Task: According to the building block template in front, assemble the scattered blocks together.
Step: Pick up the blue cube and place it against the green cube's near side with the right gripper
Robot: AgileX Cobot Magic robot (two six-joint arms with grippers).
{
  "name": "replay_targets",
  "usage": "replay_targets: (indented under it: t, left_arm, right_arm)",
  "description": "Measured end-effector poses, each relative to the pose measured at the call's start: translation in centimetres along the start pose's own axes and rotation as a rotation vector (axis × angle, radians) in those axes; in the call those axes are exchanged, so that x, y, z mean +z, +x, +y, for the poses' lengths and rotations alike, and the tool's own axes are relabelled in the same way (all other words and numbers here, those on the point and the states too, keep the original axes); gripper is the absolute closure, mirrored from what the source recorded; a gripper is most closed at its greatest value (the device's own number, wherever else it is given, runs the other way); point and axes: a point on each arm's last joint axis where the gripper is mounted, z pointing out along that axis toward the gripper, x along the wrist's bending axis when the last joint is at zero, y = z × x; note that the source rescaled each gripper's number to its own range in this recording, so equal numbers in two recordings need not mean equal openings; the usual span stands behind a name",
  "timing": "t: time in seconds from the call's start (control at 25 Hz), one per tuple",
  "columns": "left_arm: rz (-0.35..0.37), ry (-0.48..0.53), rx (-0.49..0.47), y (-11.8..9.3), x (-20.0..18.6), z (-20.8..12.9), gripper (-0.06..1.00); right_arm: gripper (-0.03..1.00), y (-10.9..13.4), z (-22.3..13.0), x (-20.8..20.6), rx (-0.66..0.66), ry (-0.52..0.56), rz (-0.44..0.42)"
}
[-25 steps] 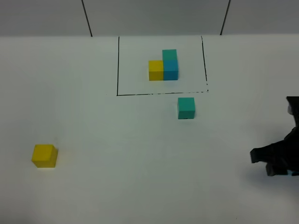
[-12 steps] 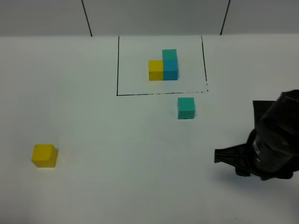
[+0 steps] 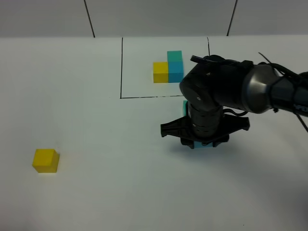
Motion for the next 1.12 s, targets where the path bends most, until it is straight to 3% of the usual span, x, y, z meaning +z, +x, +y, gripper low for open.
replay_targets:
  t: [0.24, 0.76, 1.12]
  left_arm:
    - [0.000, 0.000, 0.000, 0.0, 0.0, 0.0, 0.32]
    - [0.000, 0.000, 0.000, 0.0, 0.0, 0.0, 0.32]
    - [0.000, 0.000, 0.000, 0.0, 0.0, 0.0, 0.32]
  right_arm:
    - [0.95, 2.0, 1.6, 2.1, -0.061, 0.024, 0.024]
    - [0.95, -0.1, 3.8, 4.3, -0.018, 0.053, 0.051]
    - [0.95, 0.3, 3.8, 5.9, -0.029, 0.062, 0.072]
